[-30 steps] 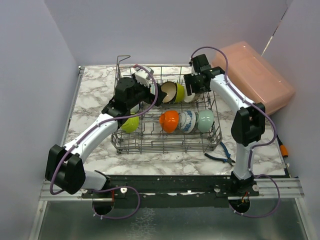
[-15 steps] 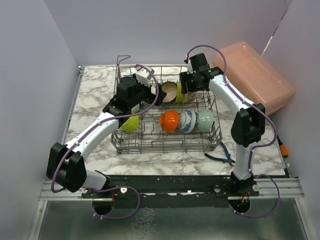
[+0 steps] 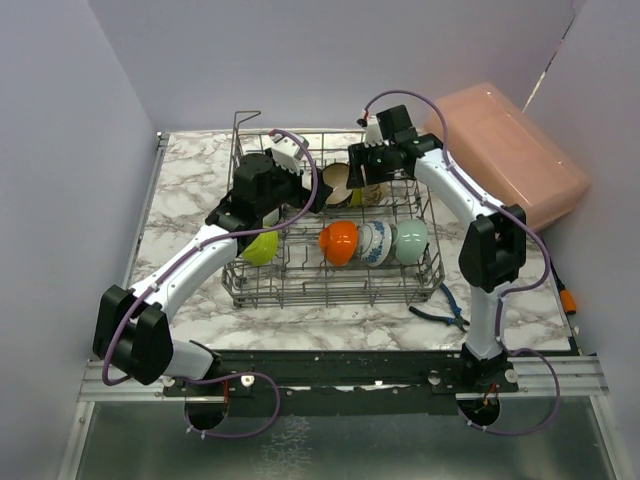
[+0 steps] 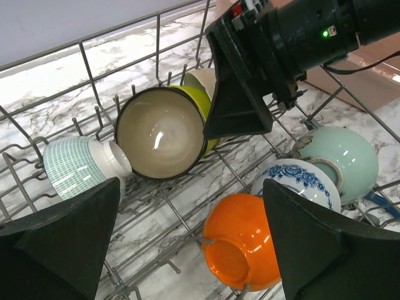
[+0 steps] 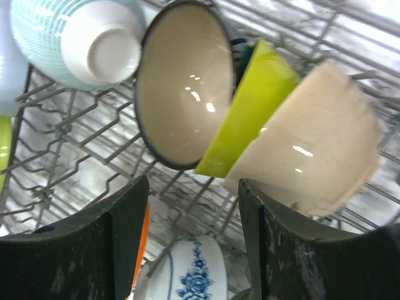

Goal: Load the bowls into the dish rack
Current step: Adjust the bowl in the dish rack.

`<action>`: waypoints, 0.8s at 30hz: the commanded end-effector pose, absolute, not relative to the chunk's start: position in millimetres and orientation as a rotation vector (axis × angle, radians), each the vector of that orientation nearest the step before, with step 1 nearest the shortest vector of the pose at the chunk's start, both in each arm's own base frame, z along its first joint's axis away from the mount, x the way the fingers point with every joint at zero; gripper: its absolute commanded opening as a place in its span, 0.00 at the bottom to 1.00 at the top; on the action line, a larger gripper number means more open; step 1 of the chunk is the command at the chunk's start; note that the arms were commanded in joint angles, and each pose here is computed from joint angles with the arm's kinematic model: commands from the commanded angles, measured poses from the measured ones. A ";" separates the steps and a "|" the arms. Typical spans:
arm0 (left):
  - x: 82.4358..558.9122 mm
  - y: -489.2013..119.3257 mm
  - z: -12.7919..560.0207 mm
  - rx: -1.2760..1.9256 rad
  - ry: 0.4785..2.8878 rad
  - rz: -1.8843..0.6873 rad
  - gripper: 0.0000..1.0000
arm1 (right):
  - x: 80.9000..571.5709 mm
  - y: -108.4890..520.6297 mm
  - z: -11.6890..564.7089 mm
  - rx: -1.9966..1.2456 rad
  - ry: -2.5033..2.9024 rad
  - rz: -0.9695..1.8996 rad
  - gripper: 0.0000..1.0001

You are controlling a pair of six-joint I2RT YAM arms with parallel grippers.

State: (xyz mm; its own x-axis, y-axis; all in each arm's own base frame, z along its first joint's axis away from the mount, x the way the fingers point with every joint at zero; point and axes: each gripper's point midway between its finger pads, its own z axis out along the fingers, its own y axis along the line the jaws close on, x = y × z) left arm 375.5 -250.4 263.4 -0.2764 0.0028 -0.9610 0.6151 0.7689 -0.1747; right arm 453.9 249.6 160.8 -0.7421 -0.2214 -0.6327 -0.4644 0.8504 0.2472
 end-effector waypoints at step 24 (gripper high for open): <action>377.5 -257.0 278.2 0.478 1.741 -0.668 0.95 | 457.1 223.3 202.0 -0.355 2.350 0.367 0.72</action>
